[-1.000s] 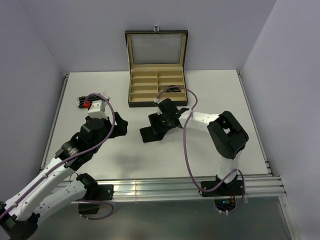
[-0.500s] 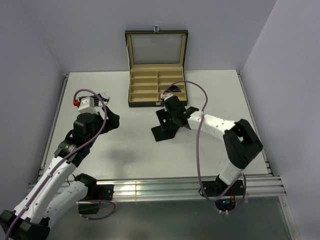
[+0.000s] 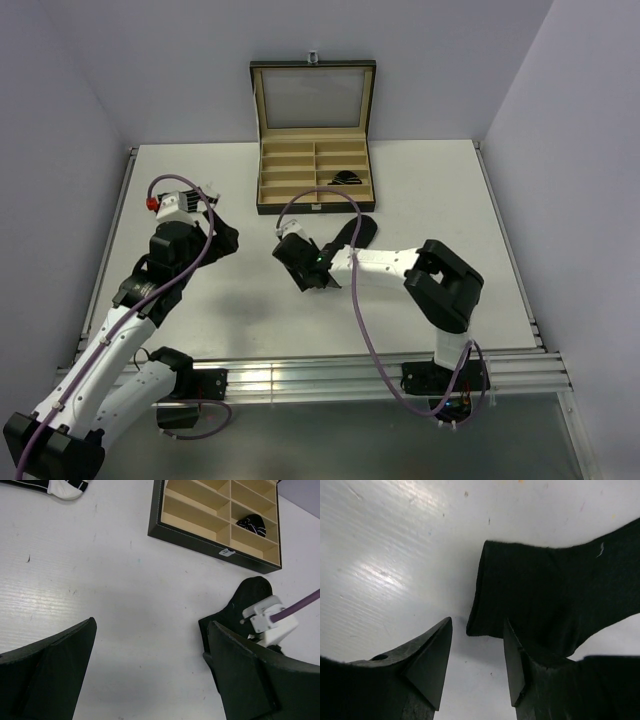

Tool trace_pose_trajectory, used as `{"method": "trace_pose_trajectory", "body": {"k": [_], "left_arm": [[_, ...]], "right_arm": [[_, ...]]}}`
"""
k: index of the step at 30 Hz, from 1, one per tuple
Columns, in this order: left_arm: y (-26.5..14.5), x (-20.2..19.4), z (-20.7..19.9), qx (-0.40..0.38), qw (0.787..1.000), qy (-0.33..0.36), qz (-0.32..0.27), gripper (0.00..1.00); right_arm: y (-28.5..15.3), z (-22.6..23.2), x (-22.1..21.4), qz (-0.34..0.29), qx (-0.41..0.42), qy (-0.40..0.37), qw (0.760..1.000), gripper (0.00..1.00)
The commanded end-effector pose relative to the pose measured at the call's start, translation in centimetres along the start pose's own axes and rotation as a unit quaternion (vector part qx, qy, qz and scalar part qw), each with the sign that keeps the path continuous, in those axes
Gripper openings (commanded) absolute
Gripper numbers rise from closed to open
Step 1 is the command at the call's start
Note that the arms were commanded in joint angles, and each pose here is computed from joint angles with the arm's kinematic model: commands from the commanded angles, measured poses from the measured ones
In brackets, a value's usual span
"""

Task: Roll the socks
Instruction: Move the sock to the center of the board.

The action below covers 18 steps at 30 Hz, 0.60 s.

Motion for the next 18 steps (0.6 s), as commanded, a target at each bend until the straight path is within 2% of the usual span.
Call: {"method": "trace_pose_trajectory", "body": {"k": [1, 10, 18], "left_arm": [[0.0, 0.3, -0.4, -0.015, 1.0, -0.011, -0.005, 1.0], [0.2, 0.3, -0.4, -0.018, 1.0, -0.017, -0.004, 0.99], [0.2, 0.2, -0.4, -0.018, 1.0, -0.017, -0.003, 1.0]], "right_arm": [[-0.3, -0.2, 1.1, -0.013, -0.034, 0.01, 0.999, 0.52], [0.9, 1.4, 0.4, -0.001, -0.029, -0.027, 0.999, 0.45], [2.5, 1.5, -1.0, 0.03, -0.059, -0.04, 0.997, 0.45]]}}
Point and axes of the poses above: each gripper's point midway between its finger pads, its own y axis out along the fingers, its own z axis along the line the jaws close on, x = y × z, the point moved 7 cm from there along -y, back along the fingers, and after that the axes turned 10 degrees about -y, right-handed, at the moved point
